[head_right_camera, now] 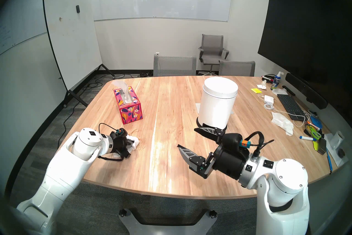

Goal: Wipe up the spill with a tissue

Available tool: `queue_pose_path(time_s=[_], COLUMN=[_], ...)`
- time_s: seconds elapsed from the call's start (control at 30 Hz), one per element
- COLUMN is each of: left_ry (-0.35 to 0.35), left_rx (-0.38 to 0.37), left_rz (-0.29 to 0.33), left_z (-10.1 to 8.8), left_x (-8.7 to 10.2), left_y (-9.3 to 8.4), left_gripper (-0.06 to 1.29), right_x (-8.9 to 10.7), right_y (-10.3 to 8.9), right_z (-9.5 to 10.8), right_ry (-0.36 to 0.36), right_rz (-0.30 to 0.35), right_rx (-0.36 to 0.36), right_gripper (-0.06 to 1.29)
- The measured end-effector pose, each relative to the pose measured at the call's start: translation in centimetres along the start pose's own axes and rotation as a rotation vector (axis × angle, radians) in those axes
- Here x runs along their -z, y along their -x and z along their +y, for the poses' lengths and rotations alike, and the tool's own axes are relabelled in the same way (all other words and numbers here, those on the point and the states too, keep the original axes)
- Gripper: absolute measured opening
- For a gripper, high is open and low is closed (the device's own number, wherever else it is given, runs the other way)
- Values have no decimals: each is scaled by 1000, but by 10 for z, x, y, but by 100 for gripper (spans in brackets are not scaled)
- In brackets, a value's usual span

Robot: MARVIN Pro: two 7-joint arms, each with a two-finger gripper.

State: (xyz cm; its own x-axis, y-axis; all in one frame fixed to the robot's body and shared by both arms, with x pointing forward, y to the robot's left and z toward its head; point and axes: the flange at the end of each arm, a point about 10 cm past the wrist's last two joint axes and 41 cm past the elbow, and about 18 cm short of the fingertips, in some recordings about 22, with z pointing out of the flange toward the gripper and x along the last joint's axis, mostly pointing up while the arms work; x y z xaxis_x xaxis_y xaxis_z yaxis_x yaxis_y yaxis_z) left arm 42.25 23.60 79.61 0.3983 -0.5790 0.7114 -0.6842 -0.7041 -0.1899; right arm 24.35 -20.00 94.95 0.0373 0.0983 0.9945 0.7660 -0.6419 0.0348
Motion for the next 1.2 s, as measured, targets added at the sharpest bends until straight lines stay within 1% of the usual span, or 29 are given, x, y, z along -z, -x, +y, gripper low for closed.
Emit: queue_pose_path(time_s=[0.57, 0.8, 1.0, 1.2], left_ry=[-21, -32, -30, -10], left_rx=[16, 20, 22, 26], left_rz=[19, 33, 42, 45], left_z=[-5, -10, -16, -21], left_x=[-26, -39, -43, -40], left_y=[-18, -26, -28, -22], left_gripper=[-2, -2, -2, -2], right_x=[0, 0, 0, 0], right_y=[0, 0, 0, 0], right_z=[0, 0, 0, 0], right_ry=[0, 0, 0, 0], right_rz=[0, 0, 0, 0], right_rx=[0, 0, 0, 0], right_gripper=[122, 122, 122, 122])
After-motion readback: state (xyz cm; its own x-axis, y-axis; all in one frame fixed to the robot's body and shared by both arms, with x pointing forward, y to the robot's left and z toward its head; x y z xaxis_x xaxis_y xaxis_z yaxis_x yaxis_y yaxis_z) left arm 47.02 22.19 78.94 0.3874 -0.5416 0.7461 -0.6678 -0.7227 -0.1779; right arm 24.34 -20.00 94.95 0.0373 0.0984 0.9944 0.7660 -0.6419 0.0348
